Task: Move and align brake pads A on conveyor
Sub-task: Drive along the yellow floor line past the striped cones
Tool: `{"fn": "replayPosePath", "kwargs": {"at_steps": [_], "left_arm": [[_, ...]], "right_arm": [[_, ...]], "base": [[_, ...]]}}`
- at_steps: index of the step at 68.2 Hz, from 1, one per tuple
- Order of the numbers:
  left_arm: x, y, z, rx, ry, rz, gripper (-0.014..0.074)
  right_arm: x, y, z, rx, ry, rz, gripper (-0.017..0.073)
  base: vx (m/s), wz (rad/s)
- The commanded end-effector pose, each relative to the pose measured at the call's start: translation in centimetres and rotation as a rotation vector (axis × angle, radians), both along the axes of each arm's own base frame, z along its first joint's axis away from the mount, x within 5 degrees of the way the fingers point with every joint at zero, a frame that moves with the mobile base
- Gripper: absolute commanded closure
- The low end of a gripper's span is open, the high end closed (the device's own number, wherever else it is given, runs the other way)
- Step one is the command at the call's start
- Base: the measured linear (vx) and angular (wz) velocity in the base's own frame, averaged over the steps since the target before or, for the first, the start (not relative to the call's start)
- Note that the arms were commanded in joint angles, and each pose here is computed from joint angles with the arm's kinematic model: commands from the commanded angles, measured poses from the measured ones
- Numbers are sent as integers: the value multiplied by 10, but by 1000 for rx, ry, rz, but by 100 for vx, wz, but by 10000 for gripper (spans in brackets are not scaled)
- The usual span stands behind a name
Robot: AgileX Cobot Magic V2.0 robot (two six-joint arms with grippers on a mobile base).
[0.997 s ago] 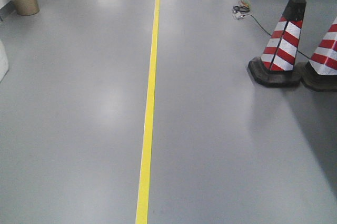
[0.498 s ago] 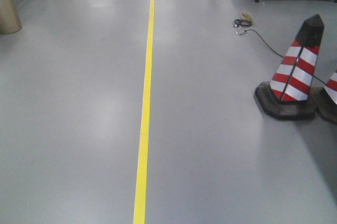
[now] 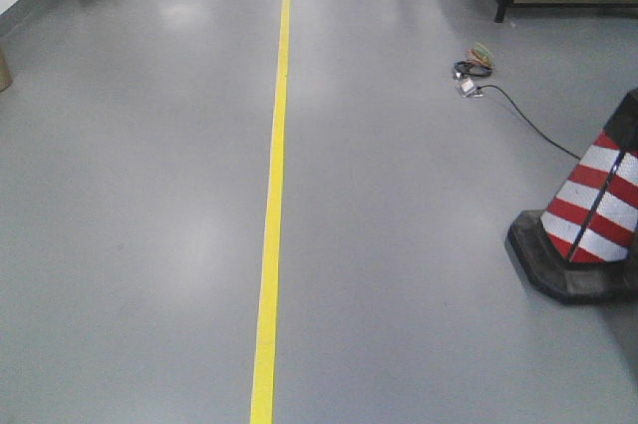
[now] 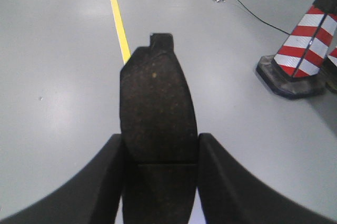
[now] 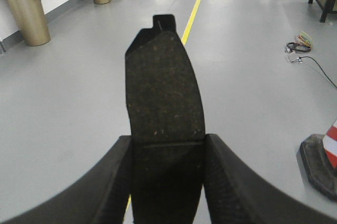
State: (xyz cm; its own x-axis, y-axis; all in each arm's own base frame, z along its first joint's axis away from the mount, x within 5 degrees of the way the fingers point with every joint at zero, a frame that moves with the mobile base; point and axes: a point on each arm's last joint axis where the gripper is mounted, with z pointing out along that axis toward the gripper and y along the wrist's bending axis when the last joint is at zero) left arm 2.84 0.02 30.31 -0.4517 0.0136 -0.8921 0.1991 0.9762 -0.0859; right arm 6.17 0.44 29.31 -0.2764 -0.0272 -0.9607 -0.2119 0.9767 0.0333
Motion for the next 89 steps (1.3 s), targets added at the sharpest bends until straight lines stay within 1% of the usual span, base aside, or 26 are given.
{"fn": "replayPosePath", "kwargs": {"at_steps": [1, 33, 64, 76, 89], "left_arm": [[3, -2, 15, -32, -99, -12, 600], [3, -2, 15, -32, -100, -12, 600], [3, -2, 15, -32, -100, -12, 600], [3, -2, 15, -32, -100, -12, 600], [3, -2, 15, -32, -100, -12, 600]], "right_arm": [[1, 2, 16, 1, -96, 28, 564], [1, 2, 16, 1, -96, 28, 564], [1, 2, 16, 1, -96, 28, 564], [1, 2, 16, 1, -96, 28, 564], [1, 2, 16, 1, -96, 28, 564]], "base": [[66, -7], [60, -7], [49, -5], [37, -35], [28, -66]]}}
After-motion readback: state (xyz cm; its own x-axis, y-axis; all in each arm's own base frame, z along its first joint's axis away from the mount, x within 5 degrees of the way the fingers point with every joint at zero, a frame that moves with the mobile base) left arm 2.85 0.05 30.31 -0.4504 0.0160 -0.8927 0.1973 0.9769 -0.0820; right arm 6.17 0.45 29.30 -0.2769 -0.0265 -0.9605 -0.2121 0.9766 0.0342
